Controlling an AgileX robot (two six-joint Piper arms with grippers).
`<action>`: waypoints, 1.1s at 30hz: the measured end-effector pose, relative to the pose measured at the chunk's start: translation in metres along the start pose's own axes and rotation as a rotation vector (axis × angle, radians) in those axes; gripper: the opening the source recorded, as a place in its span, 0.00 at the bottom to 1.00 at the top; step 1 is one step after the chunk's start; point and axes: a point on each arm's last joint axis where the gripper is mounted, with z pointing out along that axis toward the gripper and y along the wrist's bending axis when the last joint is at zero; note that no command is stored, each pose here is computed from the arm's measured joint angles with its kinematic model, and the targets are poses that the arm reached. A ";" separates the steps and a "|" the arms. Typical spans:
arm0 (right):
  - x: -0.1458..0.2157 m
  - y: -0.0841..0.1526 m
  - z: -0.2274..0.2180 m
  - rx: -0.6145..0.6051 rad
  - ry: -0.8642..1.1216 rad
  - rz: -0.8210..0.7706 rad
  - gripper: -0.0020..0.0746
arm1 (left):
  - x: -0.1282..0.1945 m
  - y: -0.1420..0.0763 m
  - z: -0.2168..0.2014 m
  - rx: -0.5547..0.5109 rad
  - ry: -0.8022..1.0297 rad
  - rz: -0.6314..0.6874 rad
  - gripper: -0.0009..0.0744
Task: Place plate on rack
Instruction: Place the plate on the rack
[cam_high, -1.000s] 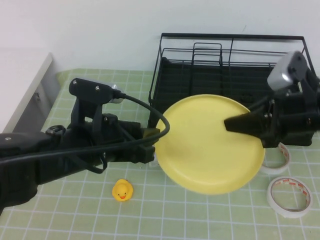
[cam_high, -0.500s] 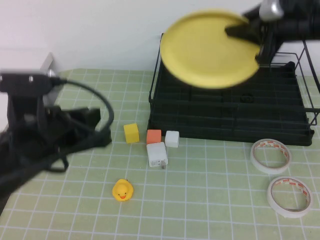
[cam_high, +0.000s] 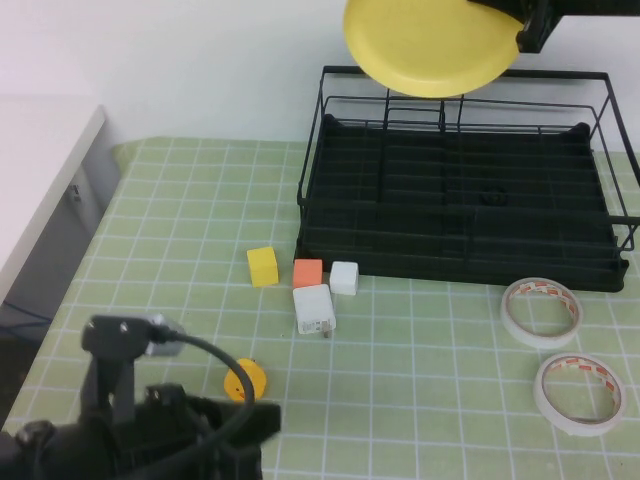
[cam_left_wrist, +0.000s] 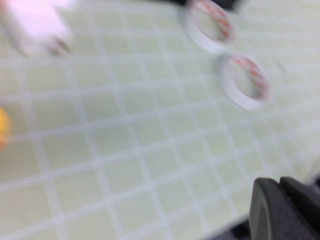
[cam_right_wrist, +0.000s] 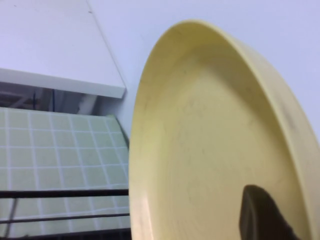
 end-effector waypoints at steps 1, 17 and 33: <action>0.006 -0.002 0.004 0.003 -0.005 0.001 0.19 | 0.003 -0.002 0.000 0.032 0.017 -0.004 0.01; 0.117 0.001 0.053 0.095 0.017 0.046 0.19 | 0.012 -0.014 -0.002 0.182 0.076 -0.008 0.01; 0.131 0.008 0.058 0.070 0.007 0.053 0.19 | 0.012 -0.015 -0.002 0.184 0.078 -0.004 0.01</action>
